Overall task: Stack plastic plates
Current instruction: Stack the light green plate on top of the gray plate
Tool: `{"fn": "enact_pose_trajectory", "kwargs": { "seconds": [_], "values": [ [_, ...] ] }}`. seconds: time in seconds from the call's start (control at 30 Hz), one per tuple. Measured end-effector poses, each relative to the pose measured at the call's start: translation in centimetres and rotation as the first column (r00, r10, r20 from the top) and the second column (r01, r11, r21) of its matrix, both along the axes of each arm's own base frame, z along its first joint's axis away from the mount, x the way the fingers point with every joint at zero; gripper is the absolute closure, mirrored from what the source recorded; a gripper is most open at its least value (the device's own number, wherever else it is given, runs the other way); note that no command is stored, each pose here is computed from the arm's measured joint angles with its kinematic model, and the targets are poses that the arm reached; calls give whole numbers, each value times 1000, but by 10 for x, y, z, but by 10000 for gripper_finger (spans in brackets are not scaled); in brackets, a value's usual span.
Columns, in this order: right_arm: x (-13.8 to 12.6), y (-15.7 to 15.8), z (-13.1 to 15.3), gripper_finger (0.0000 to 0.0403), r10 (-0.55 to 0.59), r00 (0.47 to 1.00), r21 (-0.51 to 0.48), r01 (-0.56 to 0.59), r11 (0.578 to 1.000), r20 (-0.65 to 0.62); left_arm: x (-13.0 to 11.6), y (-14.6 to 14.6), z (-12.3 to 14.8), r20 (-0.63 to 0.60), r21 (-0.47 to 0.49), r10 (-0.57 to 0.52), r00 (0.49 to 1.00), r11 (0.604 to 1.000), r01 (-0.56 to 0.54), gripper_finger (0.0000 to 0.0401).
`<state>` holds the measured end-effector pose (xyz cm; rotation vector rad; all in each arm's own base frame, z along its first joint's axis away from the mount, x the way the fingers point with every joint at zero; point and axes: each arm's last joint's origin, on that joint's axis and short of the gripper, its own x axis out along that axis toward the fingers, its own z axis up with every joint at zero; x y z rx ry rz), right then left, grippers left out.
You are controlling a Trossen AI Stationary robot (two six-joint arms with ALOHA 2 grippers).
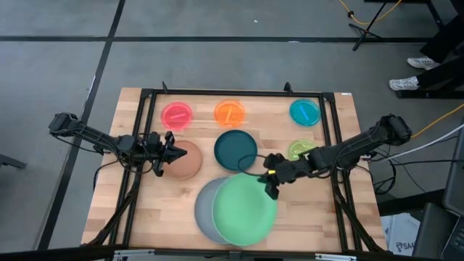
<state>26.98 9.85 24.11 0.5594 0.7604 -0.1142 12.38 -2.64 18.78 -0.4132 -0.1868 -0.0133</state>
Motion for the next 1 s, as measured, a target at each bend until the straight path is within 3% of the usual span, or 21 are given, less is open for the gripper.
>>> {"fn": "enact_pose_trajectory", "kwargs": {
  "seconds": [0.4, 0.73, 1.0],
  "values": [
    [42, -5, -40, 397, -44, 998, -2, 44, 999, 35, 0, 0, 0, 0, 3, 1, 1000, 1000, -1, 397],
    [52, -1, -73, 397, -26, 998, -12, 26, 1000, -51, 0, 0, 0, 0, 3, 1, 1000, 1000, -1, 397],
    [59, 1, -84, 397, -26, 999, -6, 26, 1000, -32, 0, 0, 0, 0, 3, 1, 1000, 1000, -1, 397]
  ]
}}
